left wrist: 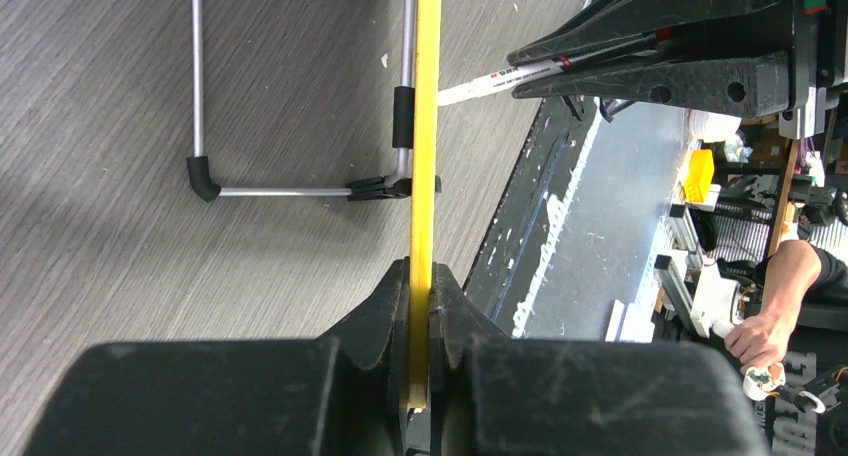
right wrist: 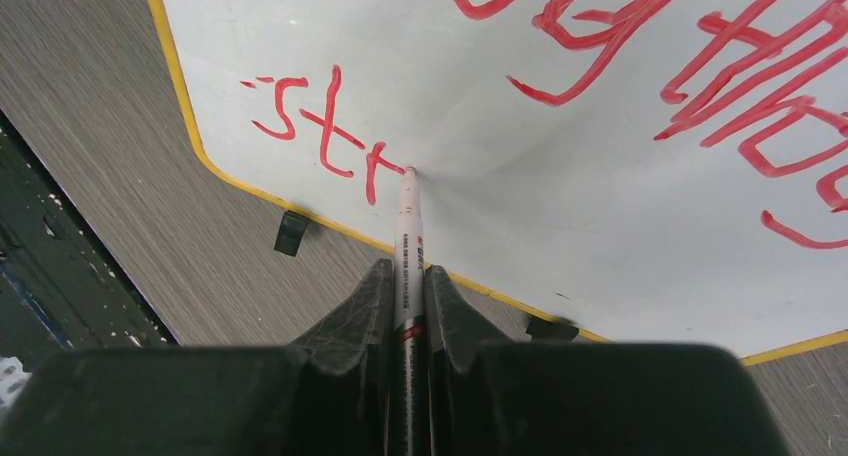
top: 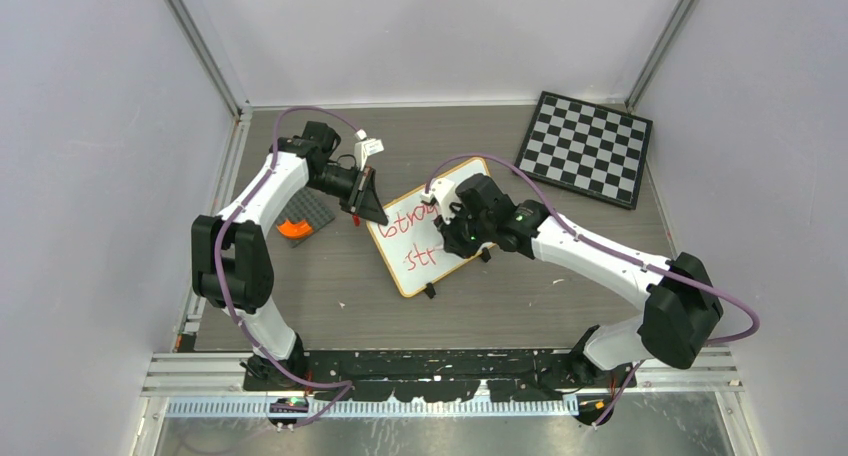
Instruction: Write a sentence on the whiteboard
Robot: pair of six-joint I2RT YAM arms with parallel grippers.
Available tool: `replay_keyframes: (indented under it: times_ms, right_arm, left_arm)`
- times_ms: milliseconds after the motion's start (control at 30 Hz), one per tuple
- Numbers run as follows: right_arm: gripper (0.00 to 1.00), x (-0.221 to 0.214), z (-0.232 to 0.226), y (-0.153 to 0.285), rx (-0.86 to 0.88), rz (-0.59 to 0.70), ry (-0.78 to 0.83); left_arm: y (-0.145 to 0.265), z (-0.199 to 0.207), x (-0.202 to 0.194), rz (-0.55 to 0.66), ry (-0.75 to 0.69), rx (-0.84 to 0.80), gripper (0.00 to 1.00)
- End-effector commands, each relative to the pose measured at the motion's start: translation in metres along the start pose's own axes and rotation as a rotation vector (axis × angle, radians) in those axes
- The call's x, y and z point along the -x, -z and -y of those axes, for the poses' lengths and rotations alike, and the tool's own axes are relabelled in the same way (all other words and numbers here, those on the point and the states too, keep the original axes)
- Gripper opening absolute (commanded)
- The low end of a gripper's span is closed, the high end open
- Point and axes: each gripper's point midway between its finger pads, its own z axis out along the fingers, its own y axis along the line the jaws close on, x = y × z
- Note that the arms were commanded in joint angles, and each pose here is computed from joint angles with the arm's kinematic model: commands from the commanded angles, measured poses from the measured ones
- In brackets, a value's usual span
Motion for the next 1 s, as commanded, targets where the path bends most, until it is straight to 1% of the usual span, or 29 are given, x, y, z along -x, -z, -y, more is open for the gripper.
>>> replay_keyframes:
  times_ms: [0, 233, 400, 533, 967]
  right_arm:
    - [0.0, 0.03, 0.011, 0.006, -0.041, 0.097, 0.025]
    - [0.0, 0.015, 0.021, 0.008, -0.069, 0.069, 0.005]
    - [0.0, -0.006, 0.014, 0.002, -0.037, 0.02, -0.004]
    - [0.0, -0.013, 0.007, -0.001, -0.012, 0.002, 0.002]
    - [0.0, 0.019, 0.034, 0.018, -0.102, 0.064, 0.03]
  left_arm:
    - [0.002, -0.008, -0.001, -0.022, 0.011, 0.061, 0.0]
    - [0.002, -0.009, -0.001, -0.023, 0.012, 0.062, 0.0]
    - [0.002, -0.01, -0.001, -0.023, 0.011, 0.062, 0.0]
    - [0.002, -0.01, -0.001, -0.023, 0.012, 0.064, 0.0]
    - [0.003, -0.008, -0.001, -0.023, 0.007, 0.067, 0.0]
